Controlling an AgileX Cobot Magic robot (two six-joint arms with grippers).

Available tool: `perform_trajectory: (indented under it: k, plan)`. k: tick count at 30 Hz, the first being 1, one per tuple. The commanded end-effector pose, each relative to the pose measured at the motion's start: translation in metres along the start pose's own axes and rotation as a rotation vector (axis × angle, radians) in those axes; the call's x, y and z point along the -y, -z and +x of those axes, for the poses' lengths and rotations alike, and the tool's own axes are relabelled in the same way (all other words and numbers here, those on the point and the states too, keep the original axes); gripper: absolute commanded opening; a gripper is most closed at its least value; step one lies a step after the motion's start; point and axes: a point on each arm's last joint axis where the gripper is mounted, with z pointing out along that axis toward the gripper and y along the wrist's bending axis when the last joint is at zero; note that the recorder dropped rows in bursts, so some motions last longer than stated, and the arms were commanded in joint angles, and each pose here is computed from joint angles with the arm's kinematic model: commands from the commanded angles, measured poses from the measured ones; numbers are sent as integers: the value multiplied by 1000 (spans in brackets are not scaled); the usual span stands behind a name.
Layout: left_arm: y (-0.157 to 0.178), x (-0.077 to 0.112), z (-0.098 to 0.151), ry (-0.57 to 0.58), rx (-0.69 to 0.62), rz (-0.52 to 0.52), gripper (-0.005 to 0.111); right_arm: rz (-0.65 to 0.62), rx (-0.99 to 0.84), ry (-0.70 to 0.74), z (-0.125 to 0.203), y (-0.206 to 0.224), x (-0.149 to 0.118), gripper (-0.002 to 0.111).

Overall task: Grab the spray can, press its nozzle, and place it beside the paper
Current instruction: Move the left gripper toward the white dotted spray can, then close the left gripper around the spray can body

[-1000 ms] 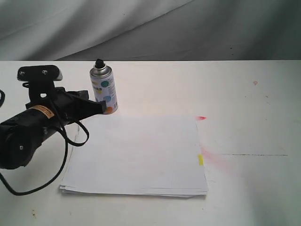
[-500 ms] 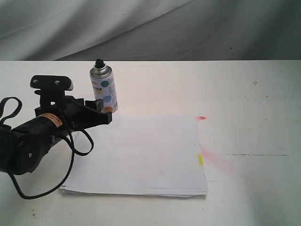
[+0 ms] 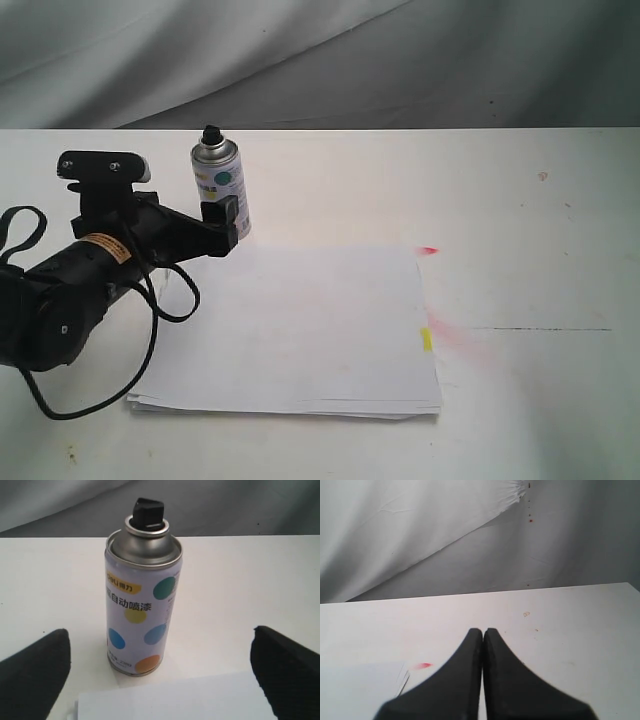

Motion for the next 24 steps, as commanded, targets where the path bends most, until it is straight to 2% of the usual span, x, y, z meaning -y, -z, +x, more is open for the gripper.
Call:
perform_trajectory:
  k: [1, 5, 8, 11, 15, 19, 24]
  plan:
    - [-4, 2, 1, -3, 44, 9, 91, 7, 7, 13, 0, 0, 1, 0]
    - [-12, 0, 12, -15, 68, 0, 91, 7, 7, 13, 0, 0, 1, 0]
    - [-20, -2, 23, -41, 160, 6, 91, 7, 7, 13, 0, 0, 1, 0]
    - [-34, 0, 33, -58, 119, 22, 91, 7, 7, 13, 0, 0, 1, 0]
    - [-52, 4, 31, -63, 127, 30, 91, 7, 7, 13, 0, 0, 1, 0]
    - [-71, 5, 31, -128, 133, 5, 91, 7, 7, 13, 0, 0, 1, 0]
    - [-89, 3, 33, -103, 140, -44, 91, 7, 7, 13, 0, 0, 1, 0]
